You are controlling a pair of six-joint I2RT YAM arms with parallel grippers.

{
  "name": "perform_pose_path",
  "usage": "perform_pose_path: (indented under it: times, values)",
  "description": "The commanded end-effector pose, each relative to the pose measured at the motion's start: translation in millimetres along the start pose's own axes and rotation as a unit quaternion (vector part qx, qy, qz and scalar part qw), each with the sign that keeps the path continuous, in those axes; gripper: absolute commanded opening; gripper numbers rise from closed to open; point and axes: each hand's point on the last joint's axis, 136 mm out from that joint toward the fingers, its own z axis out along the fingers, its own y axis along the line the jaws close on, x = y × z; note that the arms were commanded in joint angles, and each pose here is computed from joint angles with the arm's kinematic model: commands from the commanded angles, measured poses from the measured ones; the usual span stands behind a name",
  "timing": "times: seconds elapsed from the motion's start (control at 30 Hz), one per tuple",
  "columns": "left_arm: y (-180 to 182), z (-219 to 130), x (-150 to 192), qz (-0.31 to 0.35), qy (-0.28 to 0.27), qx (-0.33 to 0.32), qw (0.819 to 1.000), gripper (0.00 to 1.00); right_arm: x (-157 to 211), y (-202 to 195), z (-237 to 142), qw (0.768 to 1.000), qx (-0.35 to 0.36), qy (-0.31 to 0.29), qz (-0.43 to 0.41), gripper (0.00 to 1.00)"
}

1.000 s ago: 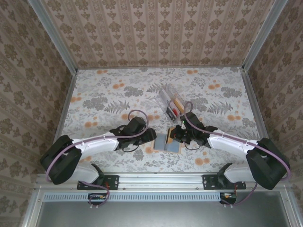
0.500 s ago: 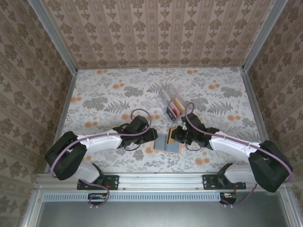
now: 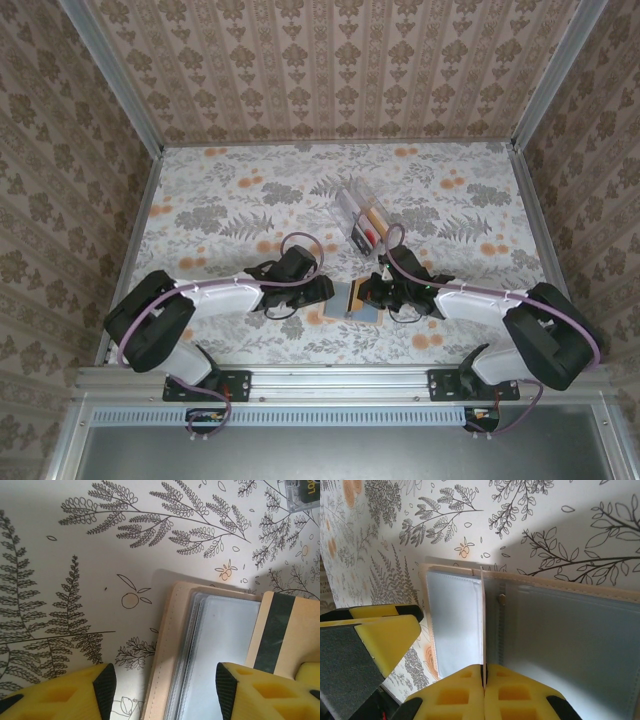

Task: Put the credit cards into the card holder
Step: Insert the credit card into the card slot.

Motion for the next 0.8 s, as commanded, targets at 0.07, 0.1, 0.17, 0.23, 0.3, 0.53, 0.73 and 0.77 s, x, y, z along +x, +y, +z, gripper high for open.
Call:
perform_pose_path:
  times: [0.07,0.1,0.17,0.23,0.3,0.53,0.73,0.77]
  values:
    - [-7.2,5.3,-1.8,0.010,0.008,0.010,1.000,0.54,6.8,-8.8,3.4,1.000,0.001,0.009,0.014,0.07]
    - [-6.4,6.0,-1.2,0.010,0.009,0.008,1.000,0.53,8.0,-9.9,3.7,1.000,0.000,0.009,0.016,0.07]
    - [-4.7,7.6,-0.2,0.010,0.012,0.006,1.000,0.51,10.4,-14.1,4.1,1.000,0.001,0.010,0.022,0.07]
    - [-3.8,8.9,1.5,0.009,0.016,0.005,1.000,0.50,12.0,-14.7,3.2,1.000,-0.004,0.010,0.023,0.07]
    - [-2.5,9.9,2.5,0.009,0.017,0.003,1.000,0.48,12.6,-14.6,2.5,1.000,-0.010,0.008,0.024,0.07]
    - [-3.8,13.9,4.6,0.008,0.023,0.005,1.000,0.41,14.7,-7.3,4.9,0.999,-0.038,0.014,0.027,0.08]
    - [-2.9,18.6,8.5,0.003,0.031,0.002,1.000,0.37,17.2,-4.1,4.8,0.998,-0.055,0.015,0.032,0.08]
    - [-3.0,19.2,8.6,0.003,0.031,0.002,1.000,0.37,18.1,-4.3,4.9,0.998,-0.055,0.017,0.032,0.08]
